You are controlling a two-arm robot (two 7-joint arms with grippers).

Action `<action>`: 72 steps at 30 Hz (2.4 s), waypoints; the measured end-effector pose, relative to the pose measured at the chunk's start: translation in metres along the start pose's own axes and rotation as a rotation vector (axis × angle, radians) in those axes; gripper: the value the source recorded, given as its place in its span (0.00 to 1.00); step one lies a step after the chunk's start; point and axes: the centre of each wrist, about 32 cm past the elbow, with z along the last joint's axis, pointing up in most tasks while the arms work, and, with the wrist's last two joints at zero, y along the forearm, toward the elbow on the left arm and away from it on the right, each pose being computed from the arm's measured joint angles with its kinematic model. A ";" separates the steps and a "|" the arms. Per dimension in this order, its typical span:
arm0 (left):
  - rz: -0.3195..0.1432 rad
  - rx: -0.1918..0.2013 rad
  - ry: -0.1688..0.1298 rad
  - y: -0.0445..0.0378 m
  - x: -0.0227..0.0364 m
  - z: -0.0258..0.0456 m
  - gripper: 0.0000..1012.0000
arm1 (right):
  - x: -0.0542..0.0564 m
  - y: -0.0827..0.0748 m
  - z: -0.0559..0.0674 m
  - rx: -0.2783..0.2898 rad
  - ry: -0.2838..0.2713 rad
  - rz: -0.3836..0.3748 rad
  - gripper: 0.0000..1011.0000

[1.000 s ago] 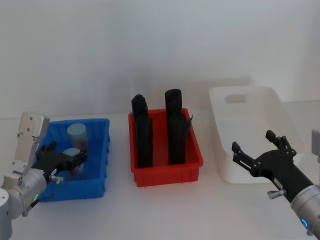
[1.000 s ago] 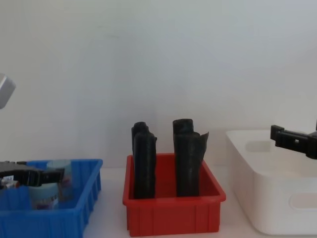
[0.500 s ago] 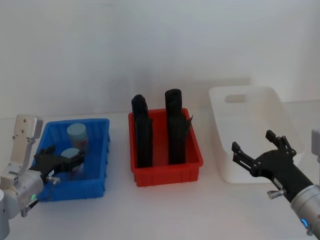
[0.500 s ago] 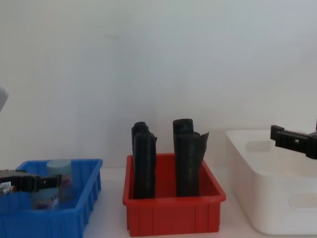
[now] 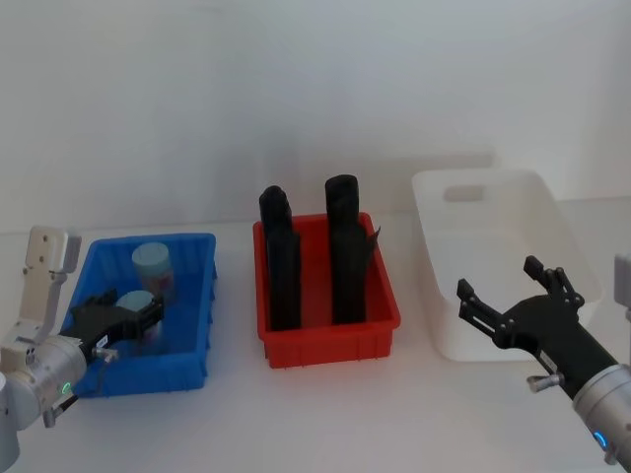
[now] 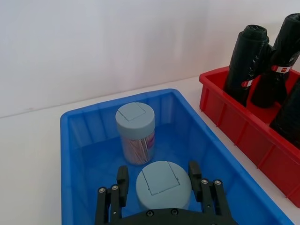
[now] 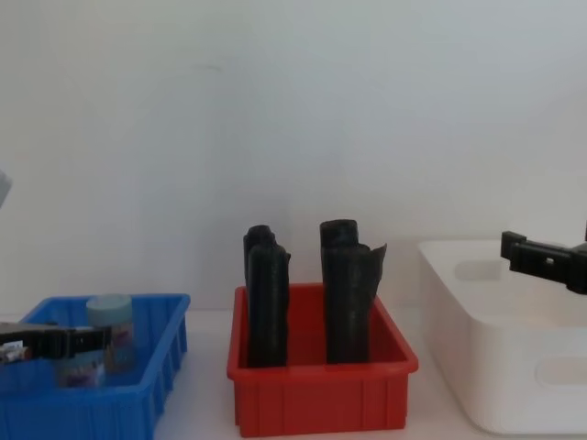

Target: Pick the cotton swabs from the blue box and place them into the white box.

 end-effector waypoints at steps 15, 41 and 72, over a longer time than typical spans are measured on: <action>-0.024 -0.020 -0.002 -0.0003 -0.0025 0.0091 0.65 | 0.000 0.000 0.000 0.000 0.000 0.000 0.99; -0.198 -0.156 -0.196 0.0293 -0.0448 0.1004 0.65 | 0.000 0.000 0.000 0.000 0.000 0.000 0.99; -0.541 -0.112 -0.212 0.0373 -0.0935 0.1467 0.65 | 0.000 0.000 0.000 0.000 0.000 0.000 0.99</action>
